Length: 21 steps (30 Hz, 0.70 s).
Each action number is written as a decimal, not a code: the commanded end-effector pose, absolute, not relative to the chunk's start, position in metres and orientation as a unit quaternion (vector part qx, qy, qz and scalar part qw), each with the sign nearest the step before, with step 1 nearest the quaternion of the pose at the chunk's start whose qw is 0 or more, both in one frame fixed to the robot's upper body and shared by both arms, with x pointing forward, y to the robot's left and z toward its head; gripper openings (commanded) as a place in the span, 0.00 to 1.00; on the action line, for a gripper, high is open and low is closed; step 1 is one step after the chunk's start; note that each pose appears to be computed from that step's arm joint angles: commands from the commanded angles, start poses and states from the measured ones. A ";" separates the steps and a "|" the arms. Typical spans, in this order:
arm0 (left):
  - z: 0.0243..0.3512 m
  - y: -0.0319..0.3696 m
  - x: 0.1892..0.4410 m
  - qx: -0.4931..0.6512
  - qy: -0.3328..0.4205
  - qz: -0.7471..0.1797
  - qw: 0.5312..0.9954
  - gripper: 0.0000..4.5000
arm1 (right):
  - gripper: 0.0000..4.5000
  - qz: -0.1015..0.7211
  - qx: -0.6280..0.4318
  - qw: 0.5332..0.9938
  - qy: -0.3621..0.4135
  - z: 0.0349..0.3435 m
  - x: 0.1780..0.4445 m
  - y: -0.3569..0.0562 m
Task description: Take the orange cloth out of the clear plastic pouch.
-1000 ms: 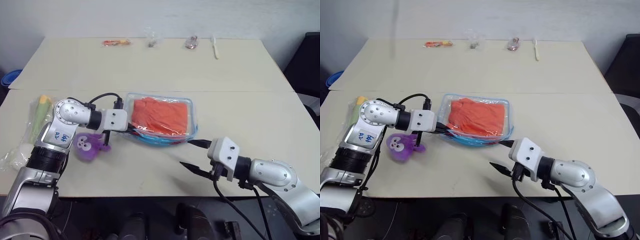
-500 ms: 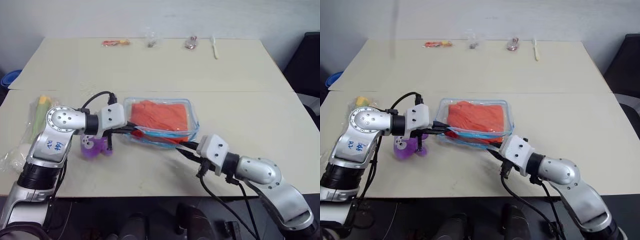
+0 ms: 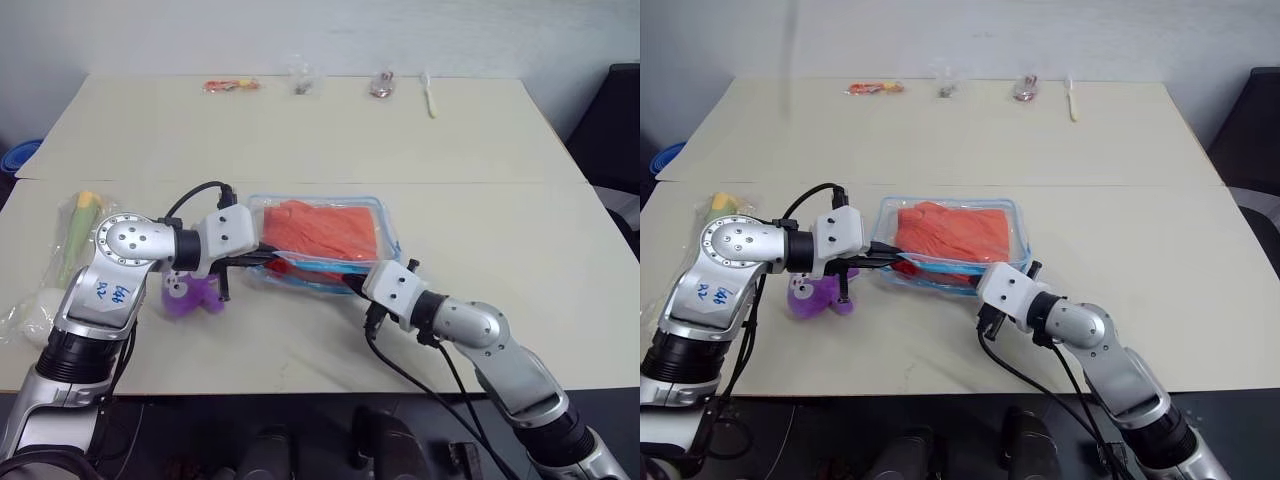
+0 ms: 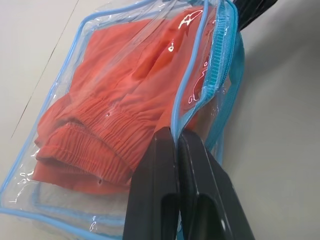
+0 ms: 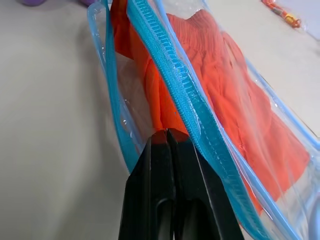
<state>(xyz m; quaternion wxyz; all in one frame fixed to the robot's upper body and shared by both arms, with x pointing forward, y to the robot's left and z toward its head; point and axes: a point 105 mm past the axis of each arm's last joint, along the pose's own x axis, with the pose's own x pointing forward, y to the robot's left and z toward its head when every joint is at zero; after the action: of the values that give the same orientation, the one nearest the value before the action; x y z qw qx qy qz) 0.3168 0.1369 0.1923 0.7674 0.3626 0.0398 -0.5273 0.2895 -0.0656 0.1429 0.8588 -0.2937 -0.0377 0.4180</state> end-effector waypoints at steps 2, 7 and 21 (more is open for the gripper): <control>0.202 0.132 0.310 0.383 0.018 -0.534 0.753 0.00 | 0.01 0.411 -0.299 0.858 -0.075 0.157 0.289 -0.060; 0.196 0.133 0.306 0.399 0.026 -0.546 0.736 0.00 | 0.01 0.416 -0.297 0.855 -0.087 0.161 0.287 -0.057; 0.193 0.138 0.301 0.410 0.047 -0.566 0.713 0.21 | 0.00 0.417 -0.294 0.855 -0.093 0.163 0.289 -0.057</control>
<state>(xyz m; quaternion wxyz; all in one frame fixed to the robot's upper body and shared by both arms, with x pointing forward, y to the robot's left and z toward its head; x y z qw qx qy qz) 0.3032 0.1401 0.1818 0.7219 0.3942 0.0657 -0.5649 0.2910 -0.0589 0.1512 0.8572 -0.2941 -0.0643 0.4178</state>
